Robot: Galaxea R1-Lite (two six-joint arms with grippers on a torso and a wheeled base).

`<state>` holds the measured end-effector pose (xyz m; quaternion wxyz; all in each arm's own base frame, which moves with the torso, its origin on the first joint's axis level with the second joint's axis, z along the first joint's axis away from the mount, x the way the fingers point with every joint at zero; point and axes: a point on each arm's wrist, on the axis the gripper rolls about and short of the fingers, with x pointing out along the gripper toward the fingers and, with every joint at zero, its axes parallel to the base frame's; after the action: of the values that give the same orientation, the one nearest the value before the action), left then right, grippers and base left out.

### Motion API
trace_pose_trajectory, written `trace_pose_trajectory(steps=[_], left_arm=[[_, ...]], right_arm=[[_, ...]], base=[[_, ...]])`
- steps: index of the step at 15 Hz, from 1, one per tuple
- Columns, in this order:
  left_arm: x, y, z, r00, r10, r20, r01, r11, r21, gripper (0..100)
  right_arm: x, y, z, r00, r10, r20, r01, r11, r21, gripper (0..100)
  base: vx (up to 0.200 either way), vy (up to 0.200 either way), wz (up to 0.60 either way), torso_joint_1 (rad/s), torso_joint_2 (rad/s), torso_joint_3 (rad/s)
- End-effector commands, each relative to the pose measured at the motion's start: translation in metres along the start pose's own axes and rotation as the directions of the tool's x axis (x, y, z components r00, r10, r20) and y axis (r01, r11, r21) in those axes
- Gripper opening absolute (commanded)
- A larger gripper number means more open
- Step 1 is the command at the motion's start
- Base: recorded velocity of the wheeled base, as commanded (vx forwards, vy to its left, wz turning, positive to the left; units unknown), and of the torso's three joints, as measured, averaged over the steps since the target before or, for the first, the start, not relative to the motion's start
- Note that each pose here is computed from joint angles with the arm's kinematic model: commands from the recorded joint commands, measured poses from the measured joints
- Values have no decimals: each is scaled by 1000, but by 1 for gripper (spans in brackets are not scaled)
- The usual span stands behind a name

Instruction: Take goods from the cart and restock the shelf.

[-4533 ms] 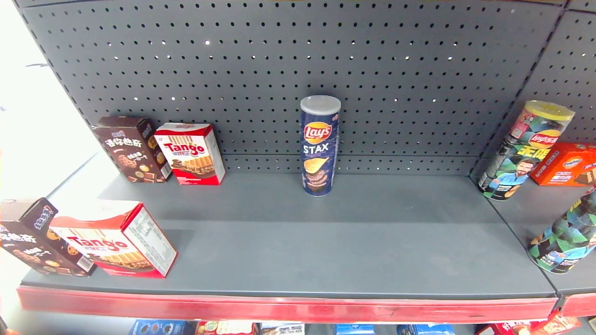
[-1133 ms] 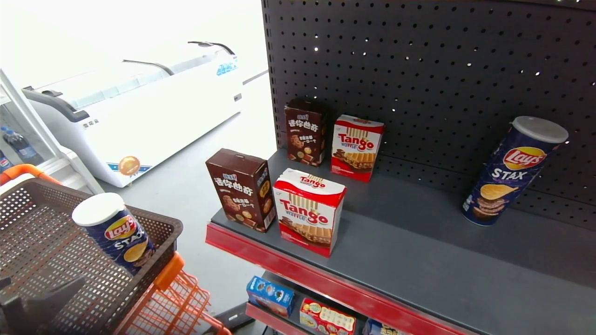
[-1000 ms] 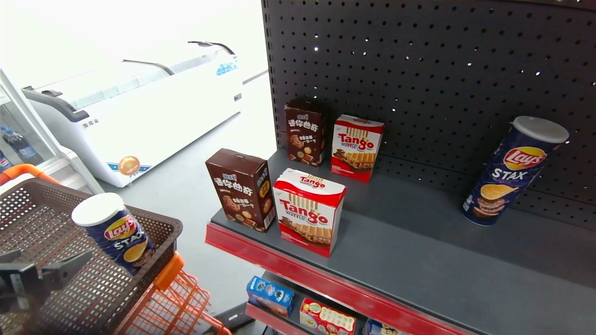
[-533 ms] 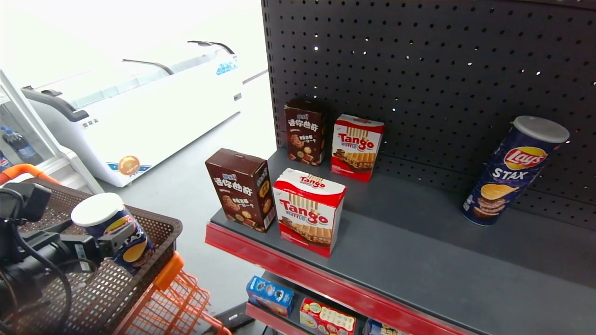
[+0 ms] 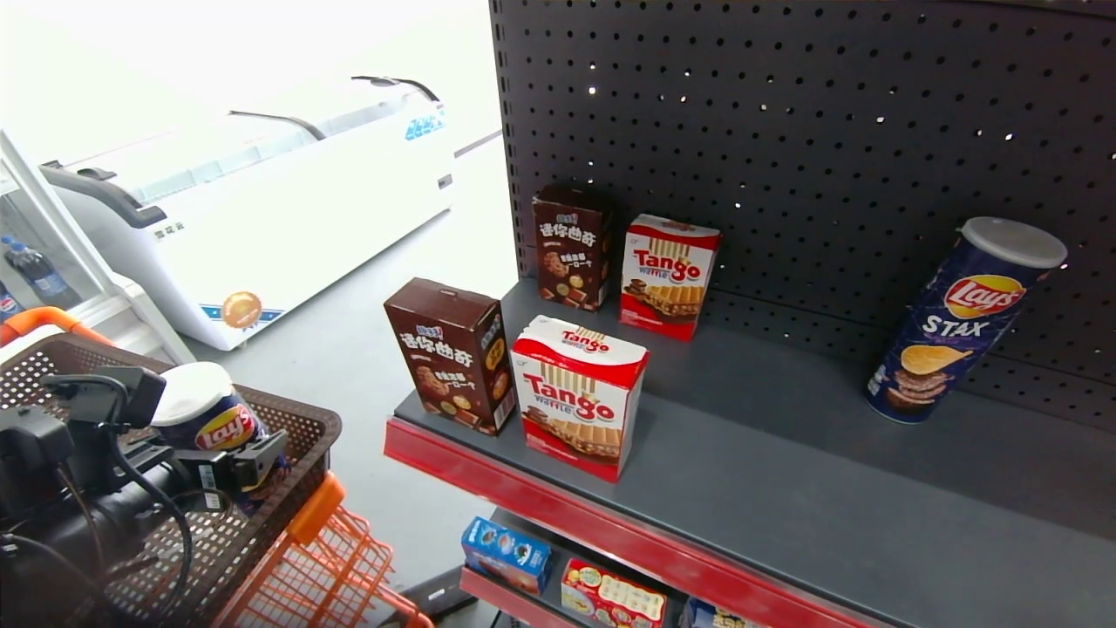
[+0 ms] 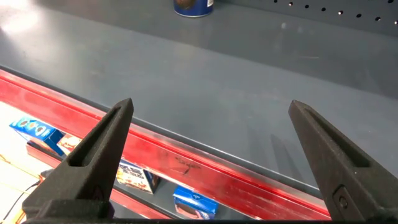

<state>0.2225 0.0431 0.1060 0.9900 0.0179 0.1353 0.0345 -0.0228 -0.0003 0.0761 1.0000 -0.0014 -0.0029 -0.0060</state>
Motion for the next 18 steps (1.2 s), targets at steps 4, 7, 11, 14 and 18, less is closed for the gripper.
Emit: trace_pose_trajectory(steps=[4, 7, 11, 14, 18], left_arm=[[34, 10, -2, 1000, 20, -11, -21, 1000, -1, 100], [49, 9, 0, 1000, 12, 9, -12, 1000, 3, 100], [63, 5, -4, 1000, -7, -2, 7, 1000, 5, 100], [71, 3, -3, 1000, -18, 14, 17, 1000, 10, 100], [75, 1, 1, 999, -22, 37, 21, 1000, 17, 0]], right_arm=[[0, 0, 0, 1000, 0, 0, 0, 1000, 0, 100], [0, 0, 0, 1000, 0, 0, 0, 1000, 0, 100], [0, 0, 0, 1000, 0, 0, 0, 1000, 0, 100], [0, 0, 0, 1000, 0, 0, 0, 1000, 0, 100], [0, 0, 0, 1000, 0, 0, 0, 1000, 0, 100]], base=[[0, 0, 0, 0, 0, 0], [0, 0, 0, 0, 0, 0], [0, 0, 0, 0, 0, 0], [0, 0, 0, 0, 0, 0], [0, 0, 0, 0, 0, 0]])
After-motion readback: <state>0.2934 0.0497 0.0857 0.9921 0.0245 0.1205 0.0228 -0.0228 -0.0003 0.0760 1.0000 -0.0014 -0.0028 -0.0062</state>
